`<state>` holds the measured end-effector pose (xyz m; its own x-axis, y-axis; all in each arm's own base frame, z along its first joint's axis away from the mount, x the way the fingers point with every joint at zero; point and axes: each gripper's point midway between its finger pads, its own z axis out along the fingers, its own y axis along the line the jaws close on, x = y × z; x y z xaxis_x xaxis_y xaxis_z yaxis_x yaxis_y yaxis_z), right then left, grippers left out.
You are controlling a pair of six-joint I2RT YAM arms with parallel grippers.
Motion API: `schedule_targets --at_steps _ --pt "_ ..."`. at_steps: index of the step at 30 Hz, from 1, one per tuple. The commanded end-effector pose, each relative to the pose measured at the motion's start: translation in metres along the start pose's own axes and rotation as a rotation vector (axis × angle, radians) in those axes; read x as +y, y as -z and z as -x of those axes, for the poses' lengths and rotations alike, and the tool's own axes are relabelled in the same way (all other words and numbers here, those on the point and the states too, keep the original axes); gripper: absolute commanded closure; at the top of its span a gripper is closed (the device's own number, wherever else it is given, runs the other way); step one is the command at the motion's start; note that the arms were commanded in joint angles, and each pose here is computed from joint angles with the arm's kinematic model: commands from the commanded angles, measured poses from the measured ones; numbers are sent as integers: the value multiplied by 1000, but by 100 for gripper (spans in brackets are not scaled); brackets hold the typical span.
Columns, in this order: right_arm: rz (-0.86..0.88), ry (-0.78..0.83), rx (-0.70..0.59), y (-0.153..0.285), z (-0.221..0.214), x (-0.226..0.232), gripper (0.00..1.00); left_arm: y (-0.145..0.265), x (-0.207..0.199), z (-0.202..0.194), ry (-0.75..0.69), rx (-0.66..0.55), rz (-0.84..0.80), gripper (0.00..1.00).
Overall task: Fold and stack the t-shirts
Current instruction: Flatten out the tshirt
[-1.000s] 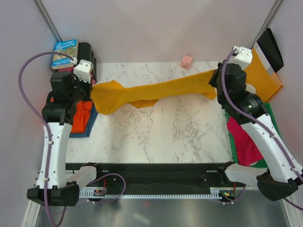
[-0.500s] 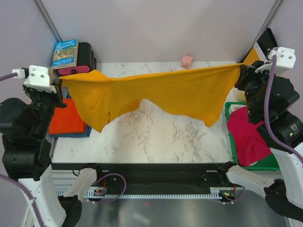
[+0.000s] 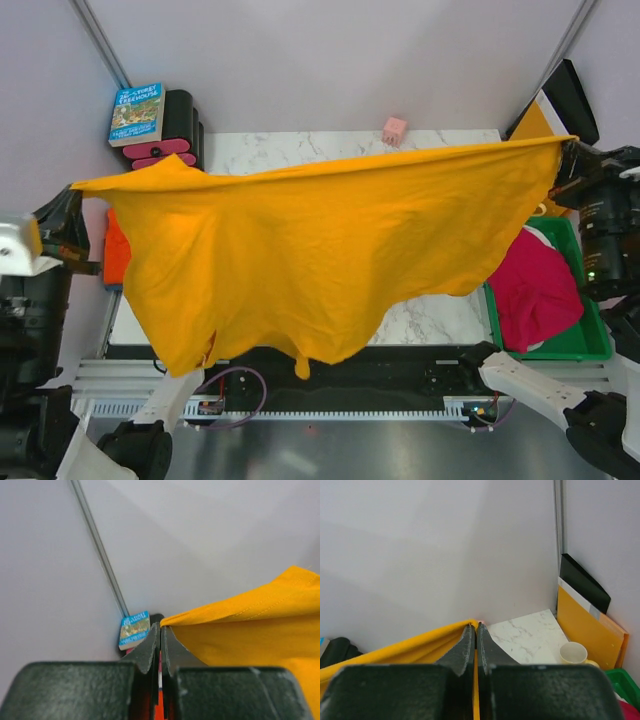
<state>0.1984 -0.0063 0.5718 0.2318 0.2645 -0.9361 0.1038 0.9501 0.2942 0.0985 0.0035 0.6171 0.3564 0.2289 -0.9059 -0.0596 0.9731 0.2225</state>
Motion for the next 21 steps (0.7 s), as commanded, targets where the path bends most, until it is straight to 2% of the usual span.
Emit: schedule_targets --at_steps 1,2,4,5,9,10,12,15,19,20,21 --pt "-162 86 73 -14 -47 -20 100 -30 -8 -78 10 222 0 98" --pt "-169 113 113 -20 -72 -18 100 -35 -20 -104 18 277 -50 98" --pt "-173 102 146 -25 -96 -15 100 -44 -28 -124 18 305 -79 98" --pt "-175 126 180 -30 -121 -13 100 -51 -36 -152 23 363 -103 98" --pt "-195 195 281 -51 -187 -7 100 -82 -51 -208 13 434 -150 98" --pt "-216 211 301 -58 -199 -13 100 -88 -55 -222 11 453 -160 98" --pt "-235 237 390 -79 -246 -19 100 -105 -64 -274 2 545 -182 98" --pt "-273 194 454 -102 -280 -33 100 -131 -71 -327 -7 627 -179 98" --pt "-257 178 393 -126 -258 -19 100 -164 -66 -324 22 585 -134 98" --pt "-239 159 337 -134 -229 -9 100 -178 -57 -299 26 534 -105 98" --pt "-230 149 322 -141 -219 -2 100 -185 -55 -287 48 515 -95 98"
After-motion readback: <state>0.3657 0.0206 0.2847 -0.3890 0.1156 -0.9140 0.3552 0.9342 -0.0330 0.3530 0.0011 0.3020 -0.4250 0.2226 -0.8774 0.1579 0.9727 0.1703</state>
